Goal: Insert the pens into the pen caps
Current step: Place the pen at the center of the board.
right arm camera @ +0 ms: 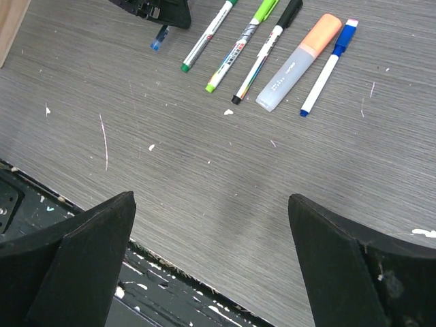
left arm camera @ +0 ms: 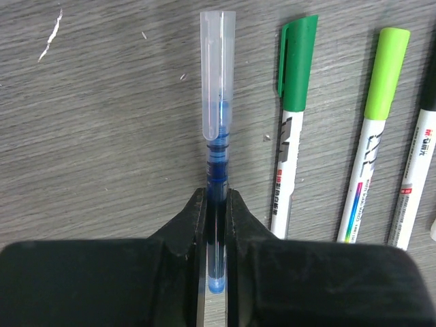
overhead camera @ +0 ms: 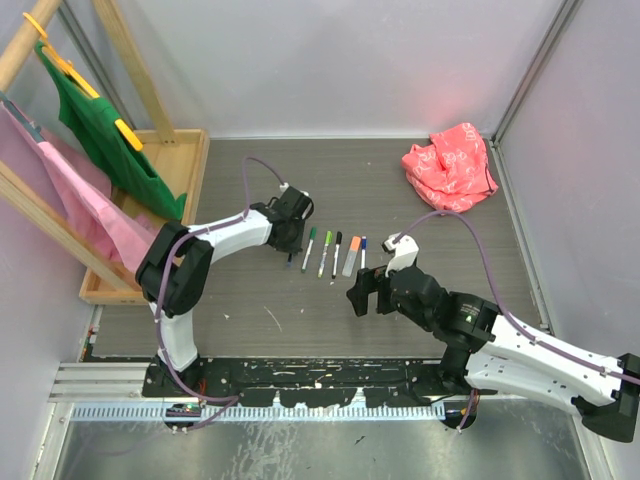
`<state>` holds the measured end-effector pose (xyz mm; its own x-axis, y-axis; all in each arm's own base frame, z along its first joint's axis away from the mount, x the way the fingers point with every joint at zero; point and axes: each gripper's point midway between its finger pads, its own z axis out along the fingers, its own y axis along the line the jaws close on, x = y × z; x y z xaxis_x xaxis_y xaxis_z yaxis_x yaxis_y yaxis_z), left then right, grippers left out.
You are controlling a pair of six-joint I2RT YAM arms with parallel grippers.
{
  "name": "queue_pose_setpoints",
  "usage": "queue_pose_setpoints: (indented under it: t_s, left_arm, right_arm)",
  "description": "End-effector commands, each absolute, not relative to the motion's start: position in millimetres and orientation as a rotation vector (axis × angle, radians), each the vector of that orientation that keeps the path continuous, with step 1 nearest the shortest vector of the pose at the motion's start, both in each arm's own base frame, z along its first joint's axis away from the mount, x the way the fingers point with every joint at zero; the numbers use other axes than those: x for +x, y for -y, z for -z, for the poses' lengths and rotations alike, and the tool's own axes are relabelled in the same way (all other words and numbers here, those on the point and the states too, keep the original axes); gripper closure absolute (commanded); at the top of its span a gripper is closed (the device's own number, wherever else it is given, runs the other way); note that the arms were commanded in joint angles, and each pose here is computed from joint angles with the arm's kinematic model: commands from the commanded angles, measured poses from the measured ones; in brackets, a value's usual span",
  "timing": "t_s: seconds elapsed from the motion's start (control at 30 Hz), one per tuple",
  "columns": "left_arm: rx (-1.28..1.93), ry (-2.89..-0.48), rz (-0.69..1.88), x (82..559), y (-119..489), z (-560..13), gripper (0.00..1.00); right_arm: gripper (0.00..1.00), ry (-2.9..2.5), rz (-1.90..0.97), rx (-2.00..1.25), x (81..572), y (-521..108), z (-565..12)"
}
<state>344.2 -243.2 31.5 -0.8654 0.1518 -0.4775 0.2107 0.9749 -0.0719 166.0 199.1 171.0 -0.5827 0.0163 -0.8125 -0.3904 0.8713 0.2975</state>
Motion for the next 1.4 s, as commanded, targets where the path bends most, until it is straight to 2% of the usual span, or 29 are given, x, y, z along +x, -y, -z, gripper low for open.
queue_pose_setpoints:
  t_s: [0.0,0.27,0.73,0.9,1.07,1.37]
  left_arm:
    - [0.263,-2.585,0.180,356,245,-35,0.90]
    - [0.267,-2.610,0.118,352,235,-25,0.80]
    - [0.243,-2.609,0.148,349,234,-27,0.75]
    - [0.206,-2.553,0.188,354,233,-60,0.69]
    - [0.159,-2.459,0.300,356,231,-116,0.62]
    - [0.229,-2.227,0.484,328,225,-213,0.52]
  right_arm:
    - [0.01,-2.106,-0.617,-0.259,169,-209,-179]
    - [0.01,-2.113,-0.627,-0.263,169,-214,-177]
    - [0.01,-2.107,-0.647,-0.254,167,-213,-182]
    - [0.01,-2.090,-0.652,-0.222,168,-210,-188]
    - [0.01,-2.026,-0.663,-0.164,174,-203,-206]
    - [0.01,-1.921,-0.595,-0.161,185,-190,-239]
